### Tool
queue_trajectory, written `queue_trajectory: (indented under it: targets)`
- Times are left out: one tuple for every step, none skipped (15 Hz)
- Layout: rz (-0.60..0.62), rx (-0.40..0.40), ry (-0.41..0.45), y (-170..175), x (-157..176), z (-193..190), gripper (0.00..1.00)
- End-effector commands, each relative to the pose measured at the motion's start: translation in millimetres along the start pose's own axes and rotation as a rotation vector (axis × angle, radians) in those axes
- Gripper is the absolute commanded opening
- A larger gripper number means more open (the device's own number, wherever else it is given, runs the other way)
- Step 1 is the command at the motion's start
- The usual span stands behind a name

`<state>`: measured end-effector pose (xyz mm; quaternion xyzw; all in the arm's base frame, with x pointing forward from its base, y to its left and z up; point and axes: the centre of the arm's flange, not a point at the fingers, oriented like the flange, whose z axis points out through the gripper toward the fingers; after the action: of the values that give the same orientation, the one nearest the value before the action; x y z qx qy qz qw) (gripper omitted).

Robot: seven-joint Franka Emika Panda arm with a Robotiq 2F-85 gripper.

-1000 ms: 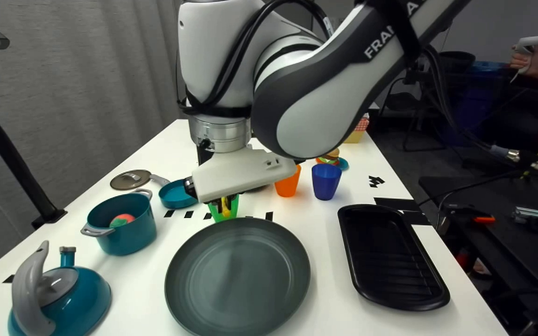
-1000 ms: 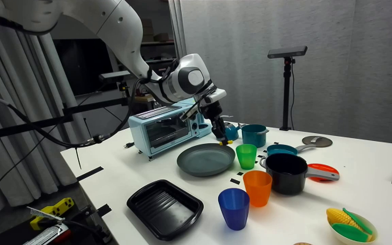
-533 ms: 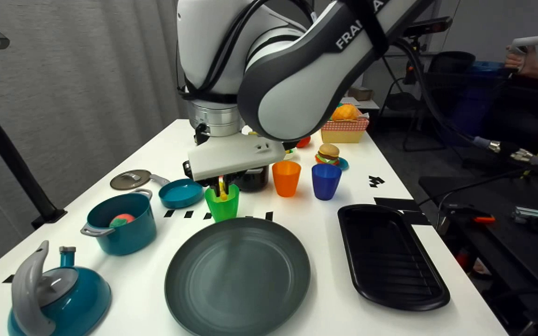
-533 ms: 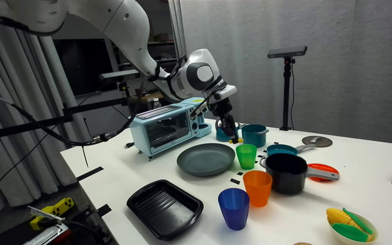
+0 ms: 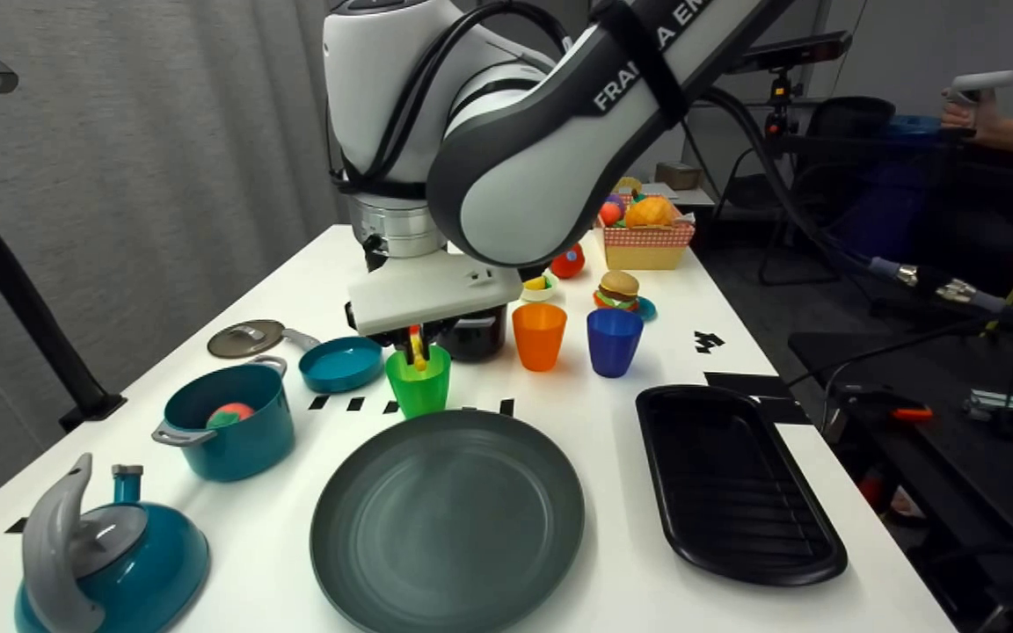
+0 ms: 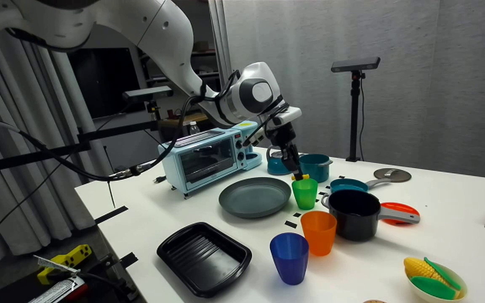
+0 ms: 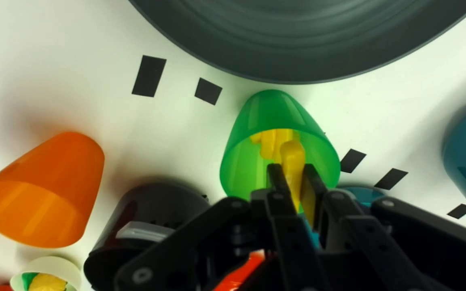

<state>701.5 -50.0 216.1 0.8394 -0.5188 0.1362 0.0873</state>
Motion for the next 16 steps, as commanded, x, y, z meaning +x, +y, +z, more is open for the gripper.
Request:
queue_trajectory:
  targets:
    - [0.003, -0.035, 0.009, -12, 17, 8, 0.04]
    - [0.003, -0.041, 0.011, -12, 18, 10, 0.04]
    - [0.001, -0.047, 0.01, -13, 20, 12, 0.04]
    - [0.002, -0.051, 0.01, -13, 21, 13, 0.39]
    - [0.002, -0.056, 0.01, -14, 22, 14, 0.41]
    - [0.001, -0.06, 0.01, -15, 23, 15, 0.47]
    - [0.001, -0.063, 0.01, -15, 23, 15, 0.56]
    - [0.0, -0.064, 0.011, -16, 23, 14, 0.63]
    - [-0.001, -0.062, 0.012, -18, 23, 14, 0.69]
    - [-0.002, -0.061, 0.014, -19, 23, 14, 0.78]
    - [-0.003, -0.058, 0.015, -19, 23, 13, 0.85]
    - [-0.004, -0.055, 0.016, -20, 23, 11, 0.93]
    - [-0.005, -0.049, 0.018, -20, 23, 9, 0.99]
    - [-0.009, -0.043, 0.017, -20, 22, 6, 1.0]
    - [-0.017, -0.034, 0.017, -20, 21, 2, 1.0]
    - [-0.028, -0.025, 0.019, -20, 19, -1, 1.0]
